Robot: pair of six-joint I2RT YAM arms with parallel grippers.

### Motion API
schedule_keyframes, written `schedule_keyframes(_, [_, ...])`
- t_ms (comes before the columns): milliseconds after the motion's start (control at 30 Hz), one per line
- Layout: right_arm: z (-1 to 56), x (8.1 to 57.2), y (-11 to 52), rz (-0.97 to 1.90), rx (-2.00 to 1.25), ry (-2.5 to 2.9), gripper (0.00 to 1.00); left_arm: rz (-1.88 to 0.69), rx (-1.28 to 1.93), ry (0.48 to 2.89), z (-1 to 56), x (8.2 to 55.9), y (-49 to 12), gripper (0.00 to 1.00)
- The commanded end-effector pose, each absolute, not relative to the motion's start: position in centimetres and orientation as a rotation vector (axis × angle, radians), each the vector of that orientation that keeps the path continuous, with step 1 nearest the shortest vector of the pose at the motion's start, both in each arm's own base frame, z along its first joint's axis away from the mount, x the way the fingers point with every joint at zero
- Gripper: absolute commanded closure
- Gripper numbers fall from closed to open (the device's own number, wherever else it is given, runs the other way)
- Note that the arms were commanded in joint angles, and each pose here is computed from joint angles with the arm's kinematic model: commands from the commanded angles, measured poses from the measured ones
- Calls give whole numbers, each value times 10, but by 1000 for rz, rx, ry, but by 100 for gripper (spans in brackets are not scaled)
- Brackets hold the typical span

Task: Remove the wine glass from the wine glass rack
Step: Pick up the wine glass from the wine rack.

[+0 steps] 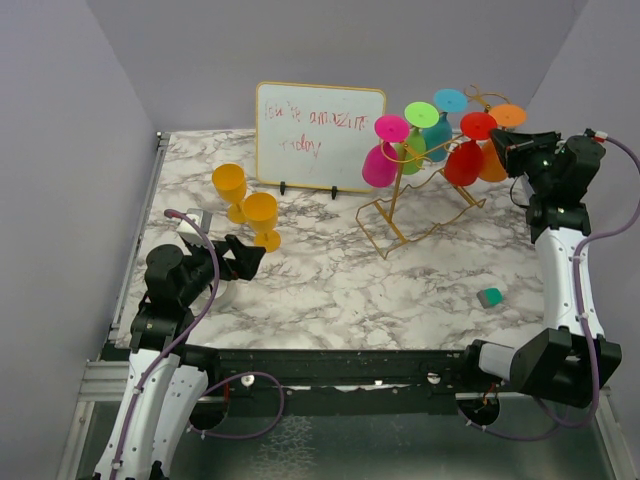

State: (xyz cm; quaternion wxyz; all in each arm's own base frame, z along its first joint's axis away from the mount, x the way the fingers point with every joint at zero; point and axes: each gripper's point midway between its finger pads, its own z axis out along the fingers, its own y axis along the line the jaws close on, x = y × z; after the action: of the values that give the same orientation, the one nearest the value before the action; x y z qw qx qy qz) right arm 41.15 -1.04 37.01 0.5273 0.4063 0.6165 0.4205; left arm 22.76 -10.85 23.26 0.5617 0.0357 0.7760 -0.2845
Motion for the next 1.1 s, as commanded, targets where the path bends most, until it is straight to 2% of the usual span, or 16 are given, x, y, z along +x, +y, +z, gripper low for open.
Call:
schedule_keyframes(0, [400, 402, -11, 1031, 945, 1406, 99, -653, 64, 1819, 235, 231, -105, 1])
schedule_keyframes(1067, [395, 379, -44, 804, 1116, 1344, 99, -653, 60, 1831, 232, 233, -105, 1])
